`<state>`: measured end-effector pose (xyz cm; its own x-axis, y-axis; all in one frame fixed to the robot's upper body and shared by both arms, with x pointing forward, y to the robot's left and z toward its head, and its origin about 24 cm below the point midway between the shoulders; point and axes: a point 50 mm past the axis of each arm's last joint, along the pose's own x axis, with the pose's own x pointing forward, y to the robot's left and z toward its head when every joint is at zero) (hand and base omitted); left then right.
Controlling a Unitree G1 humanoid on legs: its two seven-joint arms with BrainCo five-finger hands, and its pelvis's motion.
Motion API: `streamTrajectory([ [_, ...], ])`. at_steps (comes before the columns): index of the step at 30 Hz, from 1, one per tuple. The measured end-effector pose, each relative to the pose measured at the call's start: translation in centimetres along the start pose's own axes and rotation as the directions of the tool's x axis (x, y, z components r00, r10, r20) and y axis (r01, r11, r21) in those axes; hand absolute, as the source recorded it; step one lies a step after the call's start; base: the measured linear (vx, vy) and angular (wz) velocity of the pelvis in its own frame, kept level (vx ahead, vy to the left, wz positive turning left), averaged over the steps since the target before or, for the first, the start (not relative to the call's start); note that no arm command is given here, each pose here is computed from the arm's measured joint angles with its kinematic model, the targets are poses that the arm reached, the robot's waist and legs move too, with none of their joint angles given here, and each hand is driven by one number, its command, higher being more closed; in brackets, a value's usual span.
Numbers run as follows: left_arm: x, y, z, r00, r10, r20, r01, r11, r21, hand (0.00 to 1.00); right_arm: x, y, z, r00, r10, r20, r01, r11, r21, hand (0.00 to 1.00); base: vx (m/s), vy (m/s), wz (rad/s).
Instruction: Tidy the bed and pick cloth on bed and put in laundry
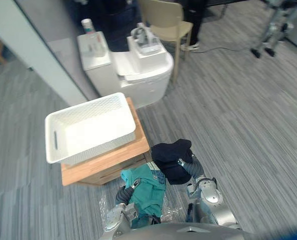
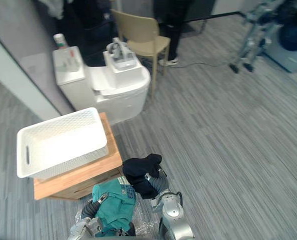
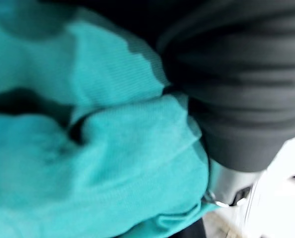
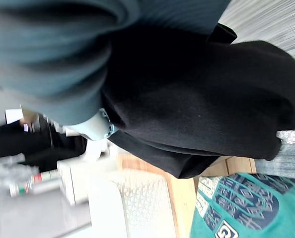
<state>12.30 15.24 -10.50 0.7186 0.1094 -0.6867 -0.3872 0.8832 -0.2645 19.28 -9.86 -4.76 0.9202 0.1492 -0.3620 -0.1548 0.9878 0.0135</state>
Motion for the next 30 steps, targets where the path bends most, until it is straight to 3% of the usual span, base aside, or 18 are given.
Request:
streamTrajectory([
  [3, -0.1, 0.1, -1.0, 0.999, 0.041, -0.029, -0.043, 0.997, -0.062, 1.0, -0.5, -1.3, -0.8, 0.999, -0.025, -0.025, 0.024, 0.999, -0.039, 1.0, 0.28, -0.244, 0.81],
  [9, -1.0, 1.1, -1.1, 0.995, 0.104, -0.008, -0.104, 0.984, -0.144, 1.0, -0.8, 0.8, 1.0, 0.997, 0.05, 0.053, -0.049, 0.999, -0.021, 1.0, 0.09, -0.096, 0.33],
  [15, -1.4, 1.9, -1.2, 0.992, 0.126, -0.007, -0.126, 0.981, -0.149, 1.0, -1.2, 1.1, 1.9, 0.993, 0.067, 0.098, -0.065, 0.998, -0.019, 1.0, -0.02, 0.039, 0.14],
  [22, -1.3, 1.2, -1.2, 0.997, 0.075, -0.004, -0.075, 0.988, -0.136, 1.0, 0.8, 0.7, 3.6, 0.986, 0.084, 0.143, -0.075, 0.995, -0.065, 1.0, 0.08, 0.363, 0.05],
  [30, -1.6, 0.2, 3.3, 0.977, 0.017, 0.213, 0.014, 0.989, -0.145, 1.0, -0.2, 2.7, 6.0, 0.962, 0.093, 0.256, -0.11, 0.992, 0.054, 1.0, 0.02, 0.334, 0.15],
])
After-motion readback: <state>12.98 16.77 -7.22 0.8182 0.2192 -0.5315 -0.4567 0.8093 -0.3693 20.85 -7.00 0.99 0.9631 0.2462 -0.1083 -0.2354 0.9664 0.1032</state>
